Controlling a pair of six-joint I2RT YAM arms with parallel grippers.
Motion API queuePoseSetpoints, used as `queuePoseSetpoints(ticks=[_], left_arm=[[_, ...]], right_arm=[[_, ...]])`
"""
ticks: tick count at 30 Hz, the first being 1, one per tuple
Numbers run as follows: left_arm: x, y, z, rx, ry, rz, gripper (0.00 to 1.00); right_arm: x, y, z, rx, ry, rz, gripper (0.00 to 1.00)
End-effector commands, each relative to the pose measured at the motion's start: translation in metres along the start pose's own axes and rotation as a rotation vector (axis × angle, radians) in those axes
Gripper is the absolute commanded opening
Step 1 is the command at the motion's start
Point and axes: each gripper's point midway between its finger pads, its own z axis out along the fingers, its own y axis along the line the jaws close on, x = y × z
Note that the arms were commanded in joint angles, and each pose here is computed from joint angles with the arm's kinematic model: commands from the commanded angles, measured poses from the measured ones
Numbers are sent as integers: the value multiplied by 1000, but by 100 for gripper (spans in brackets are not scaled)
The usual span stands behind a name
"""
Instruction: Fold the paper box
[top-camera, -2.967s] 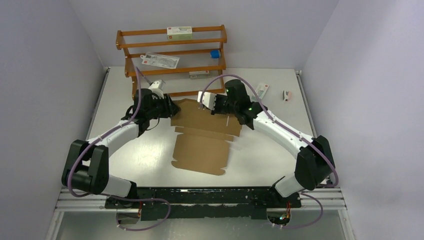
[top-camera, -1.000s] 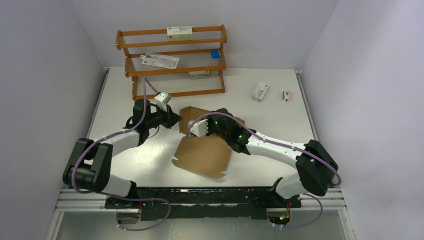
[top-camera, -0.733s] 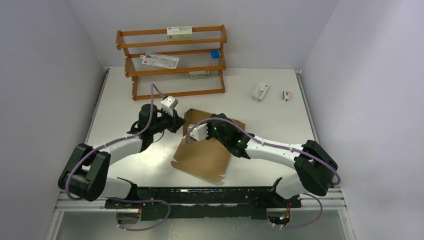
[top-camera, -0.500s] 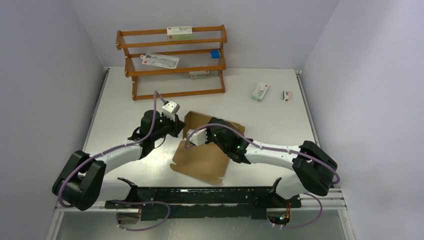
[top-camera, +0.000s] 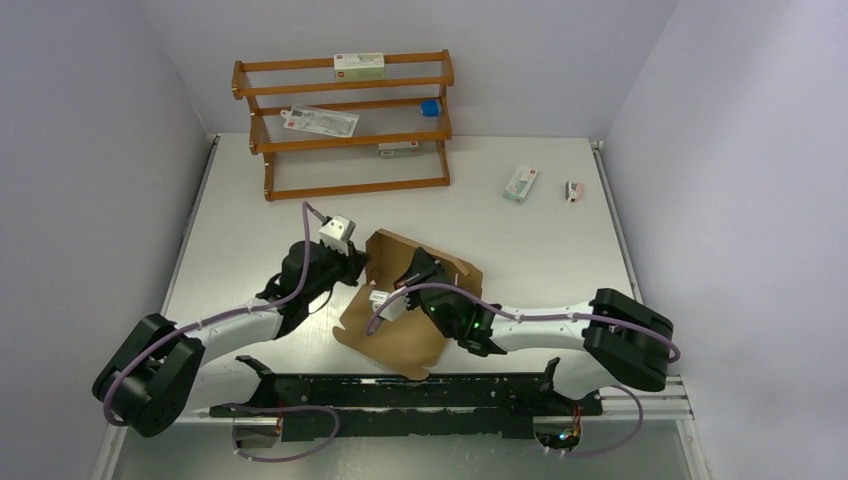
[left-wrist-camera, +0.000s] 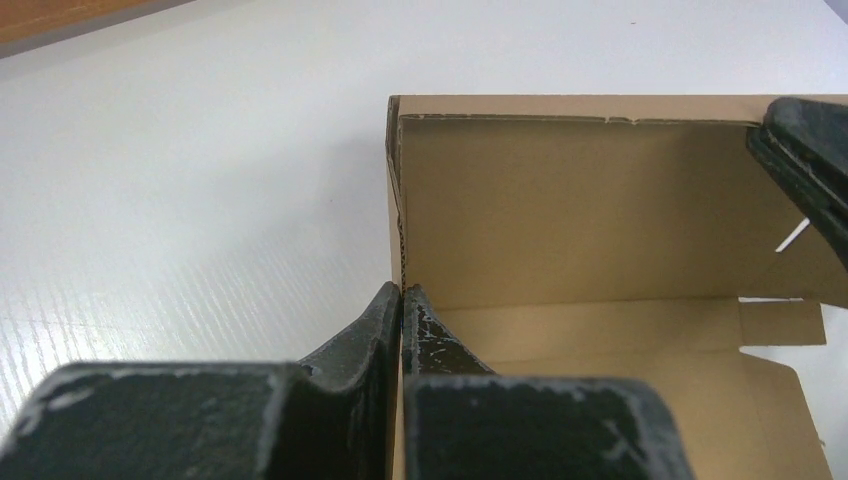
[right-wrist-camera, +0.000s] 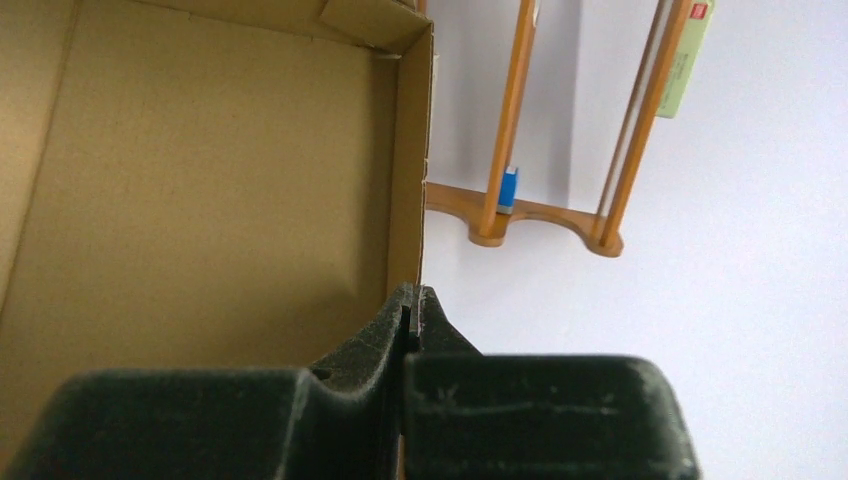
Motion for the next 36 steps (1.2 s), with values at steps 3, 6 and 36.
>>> queuePoseSetpoints(ticks=[3,6,36], left_arm=[[-13,-14,6,53,-82,-23,5],[-21,-12,11,46,-120,-9,5],[-15,9,19,6,-251,-63,7]], right_arm=[[-8,-7,-1,74,29,-123,0],[-11,-4,2,76,20,-161,0],[-30,10,9,122,-16,-363,0]])
